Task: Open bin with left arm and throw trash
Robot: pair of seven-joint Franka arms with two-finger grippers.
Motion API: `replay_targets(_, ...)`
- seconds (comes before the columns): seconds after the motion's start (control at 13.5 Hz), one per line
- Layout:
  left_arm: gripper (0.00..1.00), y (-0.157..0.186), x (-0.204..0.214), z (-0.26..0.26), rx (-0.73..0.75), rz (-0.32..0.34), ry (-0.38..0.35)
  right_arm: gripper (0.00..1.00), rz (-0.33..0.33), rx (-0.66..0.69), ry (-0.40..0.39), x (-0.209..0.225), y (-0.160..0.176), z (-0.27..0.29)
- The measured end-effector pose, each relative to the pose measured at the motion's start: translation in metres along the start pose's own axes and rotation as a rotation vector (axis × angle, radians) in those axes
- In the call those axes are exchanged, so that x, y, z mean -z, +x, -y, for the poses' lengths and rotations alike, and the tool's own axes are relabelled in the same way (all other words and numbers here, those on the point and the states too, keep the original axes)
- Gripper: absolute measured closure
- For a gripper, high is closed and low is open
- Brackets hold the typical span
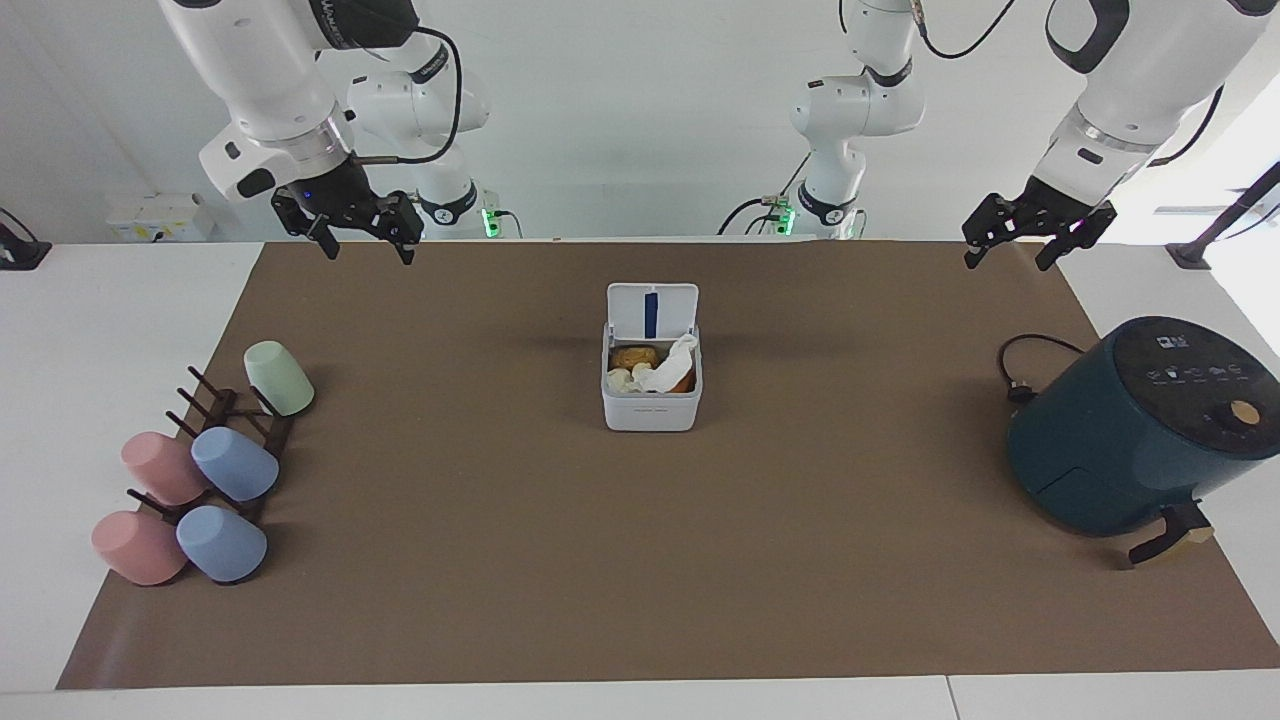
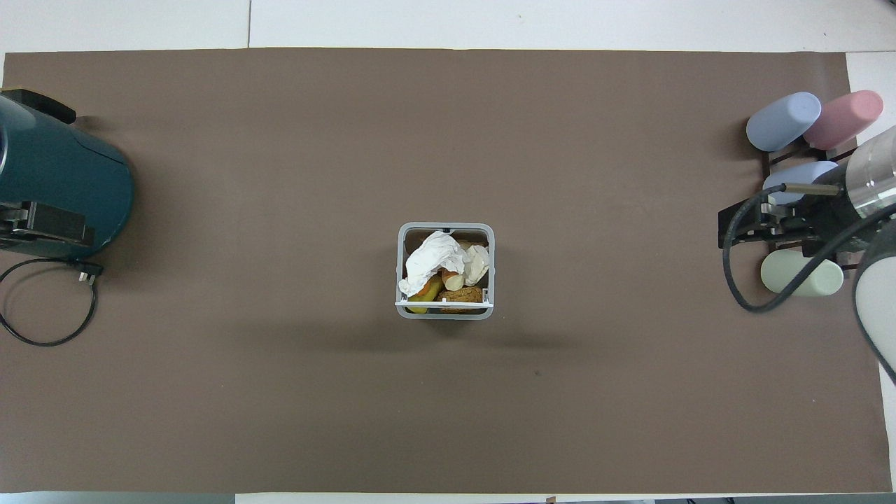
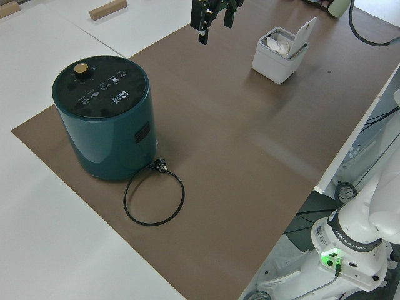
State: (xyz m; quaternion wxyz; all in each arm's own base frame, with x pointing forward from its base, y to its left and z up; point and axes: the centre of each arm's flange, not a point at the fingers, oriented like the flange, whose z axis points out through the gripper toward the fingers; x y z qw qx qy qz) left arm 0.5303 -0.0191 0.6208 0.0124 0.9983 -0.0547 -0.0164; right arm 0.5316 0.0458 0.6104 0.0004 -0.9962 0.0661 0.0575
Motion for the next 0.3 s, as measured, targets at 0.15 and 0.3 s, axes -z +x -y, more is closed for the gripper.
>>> replay_targets(0.15, 0.00, 0.000, 0.000, 0.000, 0.000, 0.000, 0.000, 0.00, 0.004, -0.009, 0.002, -0.002, 0.003, -0.015)
replay_targets(0.3, 0.00, 0.000, 0.000, 0.000, -0.001, 0.000, 0.000, 0.00, 0.003, -0.015, 0.003, -0.001, 0.004, -0.022)
